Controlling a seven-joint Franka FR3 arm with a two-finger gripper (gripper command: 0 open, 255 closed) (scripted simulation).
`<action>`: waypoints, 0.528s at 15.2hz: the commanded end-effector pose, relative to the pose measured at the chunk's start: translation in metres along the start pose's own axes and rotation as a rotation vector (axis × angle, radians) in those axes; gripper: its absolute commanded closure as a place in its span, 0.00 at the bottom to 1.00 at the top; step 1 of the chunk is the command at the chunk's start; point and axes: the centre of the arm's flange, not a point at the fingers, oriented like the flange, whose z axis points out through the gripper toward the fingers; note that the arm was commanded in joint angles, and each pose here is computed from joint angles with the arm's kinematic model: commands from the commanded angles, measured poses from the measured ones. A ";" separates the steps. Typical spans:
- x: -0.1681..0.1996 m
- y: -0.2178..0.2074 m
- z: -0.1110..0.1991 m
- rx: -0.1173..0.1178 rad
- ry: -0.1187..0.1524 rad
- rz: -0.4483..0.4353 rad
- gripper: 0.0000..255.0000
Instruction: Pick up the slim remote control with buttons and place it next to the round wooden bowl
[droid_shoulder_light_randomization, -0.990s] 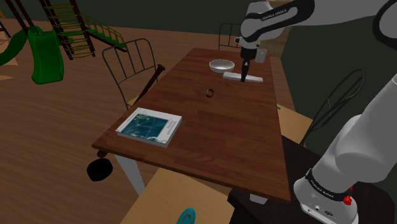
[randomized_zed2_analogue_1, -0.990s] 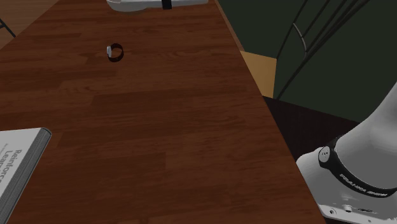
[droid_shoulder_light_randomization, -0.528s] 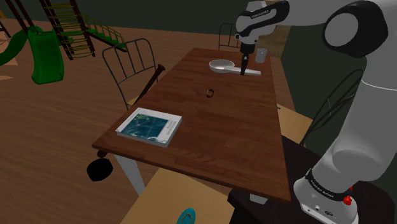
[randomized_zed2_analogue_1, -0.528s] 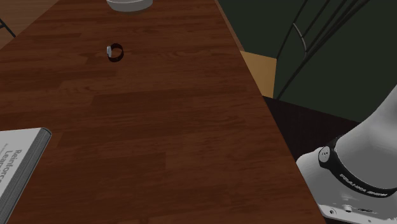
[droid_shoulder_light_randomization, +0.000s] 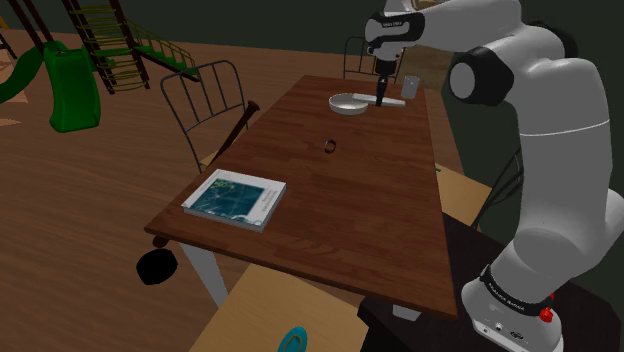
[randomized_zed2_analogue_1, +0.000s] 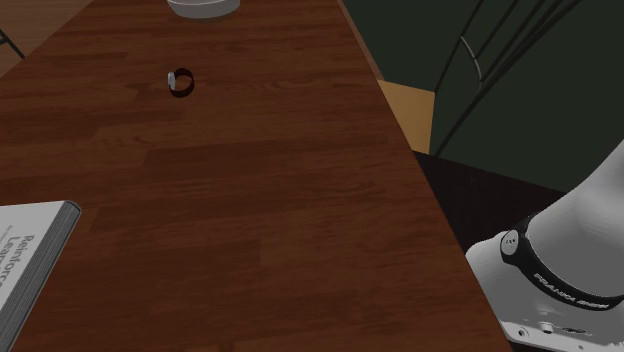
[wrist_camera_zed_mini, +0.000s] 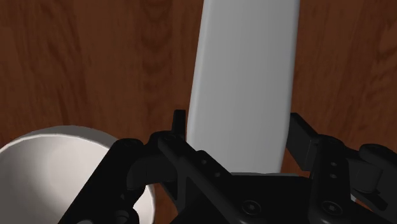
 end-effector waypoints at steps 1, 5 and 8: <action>0.001 0.019 0.000 0.000 0.000 -0.002 1.00; 0.001 0.019 0.021 0.000 0.000 -0.002 1.00; 0.000 0.019 0.037 0.000 0.000 -0.002 1.00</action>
